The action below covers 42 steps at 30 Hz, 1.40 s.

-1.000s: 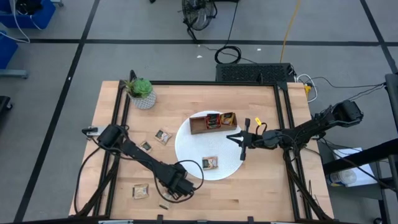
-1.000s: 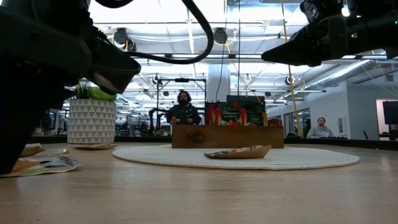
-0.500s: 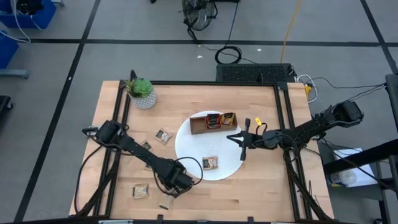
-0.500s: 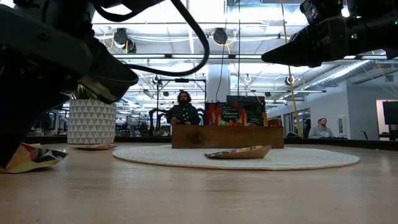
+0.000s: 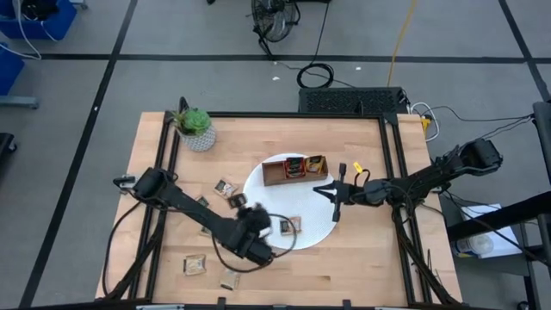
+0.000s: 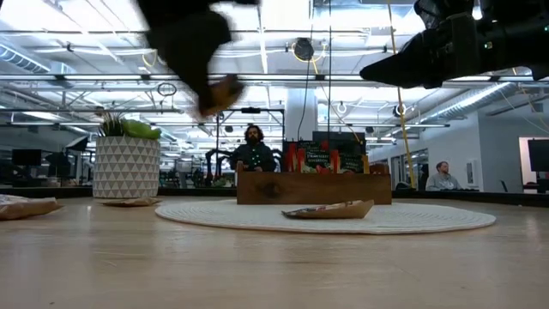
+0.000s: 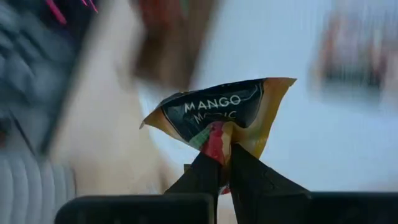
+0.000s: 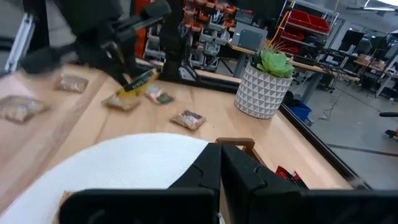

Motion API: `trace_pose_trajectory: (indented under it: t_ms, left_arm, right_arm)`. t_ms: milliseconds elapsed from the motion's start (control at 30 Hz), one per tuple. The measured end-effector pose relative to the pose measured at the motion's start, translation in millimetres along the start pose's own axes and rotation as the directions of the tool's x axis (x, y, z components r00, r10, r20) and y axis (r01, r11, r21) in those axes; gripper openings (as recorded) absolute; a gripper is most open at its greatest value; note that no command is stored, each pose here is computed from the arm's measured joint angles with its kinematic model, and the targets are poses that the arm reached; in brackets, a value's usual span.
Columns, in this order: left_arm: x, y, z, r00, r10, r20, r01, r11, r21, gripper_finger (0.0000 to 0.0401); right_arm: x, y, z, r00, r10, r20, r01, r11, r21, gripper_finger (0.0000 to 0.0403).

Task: Pick & Place Tea
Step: Put the yellow tea bag into the right section of the wooden organizer

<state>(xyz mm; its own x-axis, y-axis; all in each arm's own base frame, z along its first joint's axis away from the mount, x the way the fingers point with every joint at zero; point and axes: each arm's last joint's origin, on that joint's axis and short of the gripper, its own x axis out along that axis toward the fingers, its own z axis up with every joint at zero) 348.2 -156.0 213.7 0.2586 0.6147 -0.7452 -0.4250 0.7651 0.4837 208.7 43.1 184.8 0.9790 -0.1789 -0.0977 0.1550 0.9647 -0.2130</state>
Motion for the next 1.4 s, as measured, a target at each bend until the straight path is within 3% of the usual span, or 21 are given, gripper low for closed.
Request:
trace_pose_trajectory:
  t_ms: [133, 267, 433, 633, 800, 1000, 1400]
  left_arm:
    - [2.5, 9.6, 25.4, 0.955, 0.160, 0.248, -0.176, 0.983, 0.043, 0.0020]
    - [14.5, 12.4, 46.3, 0.914, 0.222, 0.338, -0.267, 0.959, 0.091, 0.0020]
    - [32.0, 20.1, 68.7, 0.903, 0.223, 0.366, -0.296, 0.942, 0.157, 0.0020]
    - [46.5, 25.8, 81.8, 0.919, 0.150, 0.366, -0.235, 0.951, 0.201, 0.0020]
    - [52.4, 31.7, 86.3, 0.919, 0.160, 0.359, -0.241, 0.951, 0.194, 0.0019]
    - [53.6, 32.6, 88.4, 0.920, 0.149, 0.362, -0.238, 0.947, 0.214, 0.0019]
    - [53.1, 32.4, 89.8, 0.922, 0.126, 0.366, -0.220, 0.949, 0.227, 0.0019]
  right_arm:
    - [2.5, -2.0, 0.1, 1.000, -0.015, 0.015, 0.015, 0.999, 0.035, 0.0002]
    - [8.0, -2.7, -4.2, 0.999, 0.043, 0.018, -0.044, 0.997, 0.060, 0.0035]
    - [15.1, -8.3, -8.0, 0.999, 0.021, 0.029, -0.024, 0.990, 0.136, 0.0110]
    - [22.3, -18.6, -9.1, 0.997, 0.022, 0.080, -0.035, 0.985, 0.168, 0.0167]
    - [26.9, -24.7, -9.1, 0.993, 0.039, 0.114, -0.059, 0.983, 0.173, 0.0171]
    - [36.7, -28.4, -6.0, 0.981, 0.139, 0.137, -0.165, 0.965, 0.205, 0.0163]
    - [62.3, -29.8, -7.5, 0.987, 0.125, 0.100, -0.143, 0.969, 0.200, 0.0161]
